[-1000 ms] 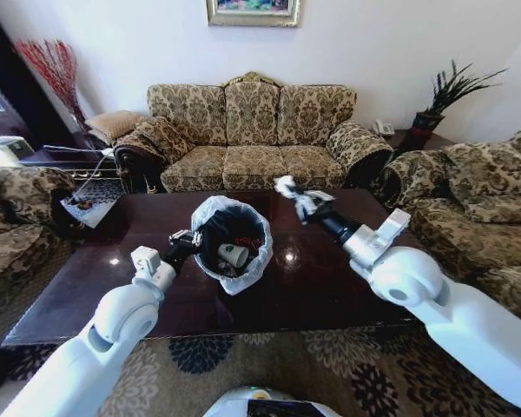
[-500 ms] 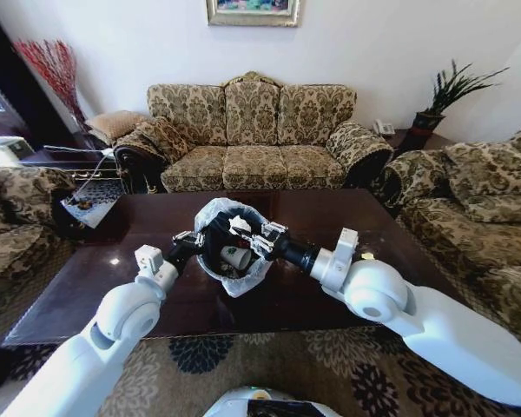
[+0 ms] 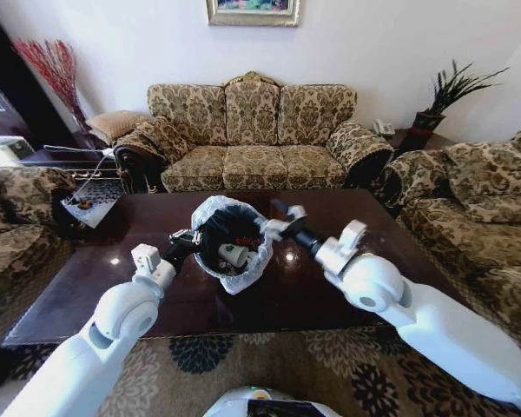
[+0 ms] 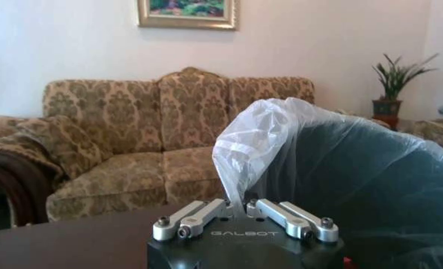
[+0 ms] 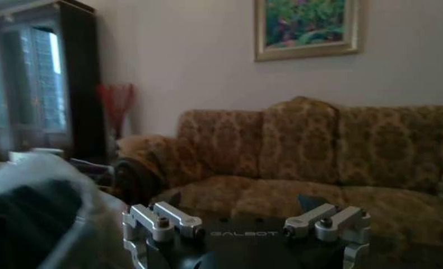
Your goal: Move to the front of the table and place the trash on the table into the trash bin.
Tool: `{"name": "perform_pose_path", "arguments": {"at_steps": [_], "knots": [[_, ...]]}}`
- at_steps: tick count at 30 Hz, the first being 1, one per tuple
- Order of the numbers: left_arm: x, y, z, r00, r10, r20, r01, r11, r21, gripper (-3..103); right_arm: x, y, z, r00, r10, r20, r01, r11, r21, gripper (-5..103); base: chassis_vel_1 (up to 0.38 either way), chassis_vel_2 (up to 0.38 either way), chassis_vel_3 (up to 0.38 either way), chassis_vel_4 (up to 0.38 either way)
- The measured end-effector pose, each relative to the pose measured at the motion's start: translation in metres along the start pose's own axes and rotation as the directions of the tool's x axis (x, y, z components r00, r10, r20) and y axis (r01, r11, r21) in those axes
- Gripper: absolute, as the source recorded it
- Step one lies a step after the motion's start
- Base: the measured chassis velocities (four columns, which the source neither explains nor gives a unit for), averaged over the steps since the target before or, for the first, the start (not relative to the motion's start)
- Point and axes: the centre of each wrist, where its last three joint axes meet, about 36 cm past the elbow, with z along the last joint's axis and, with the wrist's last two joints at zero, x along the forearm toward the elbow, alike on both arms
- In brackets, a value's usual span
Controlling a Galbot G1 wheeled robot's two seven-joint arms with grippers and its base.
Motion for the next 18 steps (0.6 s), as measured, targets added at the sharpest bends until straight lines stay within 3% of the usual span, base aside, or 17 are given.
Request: {"name": "perform_pose_path", "arguments": {"at_steps": [1, 3, 4, 8, 18], "knots": [[0.0, 0.0, 0.0, 1.0, 0.0, 0.0, 0.0, 1.0, 0.0, 3, 0.0, 0.0, 0.0, 1.0, 0.0, 0.0, 0.0, 1.0, 0.0, 99, 0.0, 0.0, 0.0, 0.0], [0.002, 0.0, -0.001, 1.0, -0.014, 0.013, 0.014, 1.0, 0.006, 3, 0.003, -0.022, 0.011, 0.99, 0.134, -0.047, -0.134, 0.991, 0.008, 99, 0.0, 0.0, 0.0, 0.0], [0.002, 0.0, -0.001, 1.0, -0.014, 0.013, 0.014, 1.0, 0.006, 3, 0.003, -0.022, 0.011, 0.99, 0.134, -0.047, -0.134, 0.991, 0.008, 99, 0.0, 0.0, 0.0, 0.0], [0.005, -0.003, -0.001, 1.0, -0.016, 0.02, 0.016, 1.0, 0.008, 3, 0.024, -0.054, 0.043, 0.947, 0.299, -0.115, -0.299, 0.954, 0.024, 100, 0.0, 0.0, 0.0, 0.0], [0.01, -0.005, -0.001, 0.999, -0.014, 0.034, 0.014, 1.0, 0.011, 3, 0.048, -0.057, 0.068, 0.915, 0.379, -0.141, -0.38, 0.925, 0.016, 100, -0.042, -0.058, 0.063, 0.065]]}}
